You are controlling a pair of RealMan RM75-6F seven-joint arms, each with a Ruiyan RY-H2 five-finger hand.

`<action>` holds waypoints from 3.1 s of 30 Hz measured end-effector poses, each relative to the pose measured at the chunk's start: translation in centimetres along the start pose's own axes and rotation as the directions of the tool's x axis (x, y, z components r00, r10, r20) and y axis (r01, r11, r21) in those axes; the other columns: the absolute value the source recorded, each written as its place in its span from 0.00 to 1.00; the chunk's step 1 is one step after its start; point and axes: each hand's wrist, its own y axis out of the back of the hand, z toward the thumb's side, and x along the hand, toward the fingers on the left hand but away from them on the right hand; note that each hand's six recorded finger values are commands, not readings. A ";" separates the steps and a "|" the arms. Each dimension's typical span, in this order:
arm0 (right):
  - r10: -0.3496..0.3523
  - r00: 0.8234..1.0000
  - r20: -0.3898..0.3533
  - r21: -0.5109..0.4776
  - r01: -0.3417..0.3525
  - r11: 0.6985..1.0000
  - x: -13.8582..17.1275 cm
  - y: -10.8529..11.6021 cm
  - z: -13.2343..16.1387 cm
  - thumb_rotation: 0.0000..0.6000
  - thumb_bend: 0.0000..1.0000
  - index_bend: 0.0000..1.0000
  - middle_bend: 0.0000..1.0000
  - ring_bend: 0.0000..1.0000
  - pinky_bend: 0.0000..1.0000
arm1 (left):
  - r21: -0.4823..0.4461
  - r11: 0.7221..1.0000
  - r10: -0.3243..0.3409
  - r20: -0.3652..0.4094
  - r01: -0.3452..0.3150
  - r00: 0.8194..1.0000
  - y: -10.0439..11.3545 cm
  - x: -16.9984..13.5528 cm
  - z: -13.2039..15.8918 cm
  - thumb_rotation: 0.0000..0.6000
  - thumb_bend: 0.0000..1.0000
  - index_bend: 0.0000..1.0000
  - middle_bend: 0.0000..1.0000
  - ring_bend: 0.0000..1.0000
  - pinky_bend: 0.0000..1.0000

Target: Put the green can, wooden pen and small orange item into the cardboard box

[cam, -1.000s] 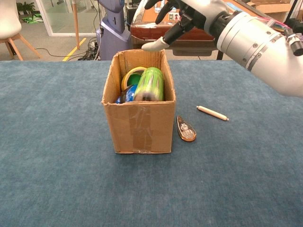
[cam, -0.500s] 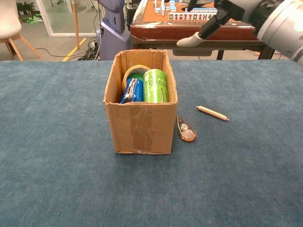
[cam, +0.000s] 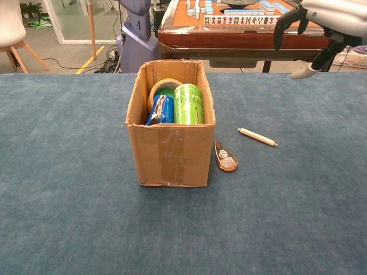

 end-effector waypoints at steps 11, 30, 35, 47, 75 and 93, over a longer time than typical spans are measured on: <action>0.145 0.989 0.028 0.104 -0.147 0.984 0.4 -4.2 -1.1 1.00 0.59 0.46 0.91 0.85 0.87 | 0.002 1.000 -0.003 -0.004 0.003 1.000 -0.1 0.0 -0.1 1.00 0.37 0.43 0.41 0.35 0.51; 0.299 0.948 0.111 0.071 -0.307 0.949 -1.3 -10.5 -2.0 1.00 0.95 0.48 1.00 1.00 0.98 | -0.004 1.000 0.009 -0.007 -0.009 1.000 0.4 -0.1 -0.2 1.00 0.37 0.43 0.41 0.35 0.51; 0.313 0.943 0.113 0.034 -0.319 0.947 -1.9 -11.7 -1.8 1.00 0.96 0.48 1.00 1.00 0.98 | -0.012 1.000 0.021 -0.002 -0.021 1.000 0.7 -0.2 -0.1 1.00 0.37 0.45 0.41 0.35 0.51; 0.333 0.940 0.078 -0.031 -0.331 0.943 -3.7 -13.7 0.2 1.00 0.97 0.48 1.00 1.00 0.98 | 0.015 1.000 0.006 -0.024 -0.006 1.000 1.5 -1.2 0.2 1.00 0.37 0.50 0.49 0.42 0.51; 0.368 0.930 0.019 -0.063 -0.366 0.928 -5.2 -15.7 3.4 1.00 0.96 0.48 1.00 1.00 0.98 | 0.055 0.998 -0.006 -0.076 0.010 0.997 2.4 -2.1 -0.3 1.00 0.37 0.51 0.51 0.43 0.52; 0.410 0.911 -0.046 -0.108 -0.412 0.905 -4.7 -15.8 4.2 1.00 0.96 0.51 1.00 1.00 0.98 | 0.092 0.995 -0.022 -0.066 0.028 0.998 2.6 -2.9 0.7 1.00 0.37 0.51 0.51 0.43 0.52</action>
